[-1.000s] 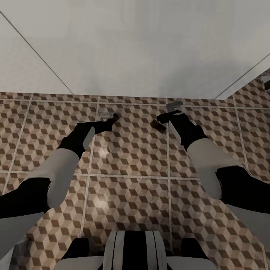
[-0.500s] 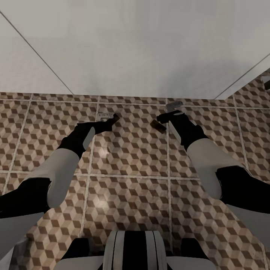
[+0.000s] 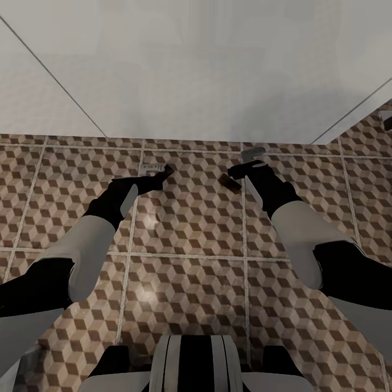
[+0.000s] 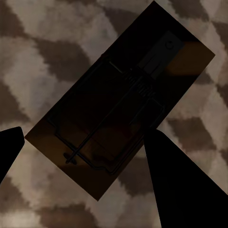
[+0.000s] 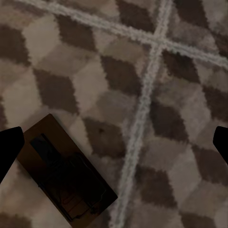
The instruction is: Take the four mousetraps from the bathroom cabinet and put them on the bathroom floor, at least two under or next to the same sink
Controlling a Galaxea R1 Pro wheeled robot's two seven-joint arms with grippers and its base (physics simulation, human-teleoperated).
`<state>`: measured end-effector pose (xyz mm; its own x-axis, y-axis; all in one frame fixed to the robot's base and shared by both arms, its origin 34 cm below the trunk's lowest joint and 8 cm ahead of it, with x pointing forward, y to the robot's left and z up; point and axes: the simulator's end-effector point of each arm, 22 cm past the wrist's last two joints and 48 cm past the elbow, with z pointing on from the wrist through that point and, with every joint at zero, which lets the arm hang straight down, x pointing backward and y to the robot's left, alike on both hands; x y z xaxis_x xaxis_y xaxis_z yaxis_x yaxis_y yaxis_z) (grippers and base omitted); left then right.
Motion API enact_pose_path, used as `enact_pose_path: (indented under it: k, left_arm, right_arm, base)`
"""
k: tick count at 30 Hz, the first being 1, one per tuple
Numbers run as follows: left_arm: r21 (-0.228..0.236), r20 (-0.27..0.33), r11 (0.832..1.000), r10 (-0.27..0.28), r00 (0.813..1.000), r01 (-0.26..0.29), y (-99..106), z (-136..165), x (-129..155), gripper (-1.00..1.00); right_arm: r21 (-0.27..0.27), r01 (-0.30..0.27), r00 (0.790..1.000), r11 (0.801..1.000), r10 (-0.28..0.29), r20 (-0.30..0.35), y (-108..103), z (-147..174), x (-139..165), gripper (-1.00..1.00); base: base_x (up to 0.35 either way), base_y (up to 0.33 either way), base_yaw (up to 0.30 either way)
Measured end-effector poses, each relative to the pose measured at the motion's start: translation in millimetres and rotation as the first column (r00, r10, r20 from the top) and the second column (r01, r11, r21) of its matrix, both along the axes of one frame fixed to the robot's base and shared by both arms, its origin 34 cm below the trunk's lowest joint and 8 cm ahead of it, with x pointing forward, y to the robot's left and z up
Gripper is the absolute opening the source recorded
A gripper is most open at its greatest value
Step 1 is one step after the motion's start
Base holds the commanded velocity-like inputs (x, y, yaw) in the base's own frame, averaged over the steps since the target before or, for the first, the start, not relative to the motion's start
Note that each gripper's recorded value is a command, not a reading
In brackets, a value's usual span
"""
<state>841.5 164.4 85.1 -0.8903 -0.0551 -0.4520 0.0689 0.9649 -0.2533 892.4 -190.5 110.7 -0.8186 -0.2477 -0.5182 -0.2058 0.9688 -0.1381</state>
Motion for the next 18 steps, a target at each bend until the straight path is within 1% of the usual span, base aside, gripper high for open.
enact_pose_path:
  k: [18]
  left_arm:
    - [-0.003, 0.002, 1.000, -0.002, 1.000, 0.002, -0.9, 0.8, 0.7, 1.00]
  right_arm:
    - [-0.001, 0.000, 1.000, 1.000, 0.000, -0.001, -0.8, -0.3, -0.2, 1.00]
  base:
    - [0.000, 0.000, 0.000]
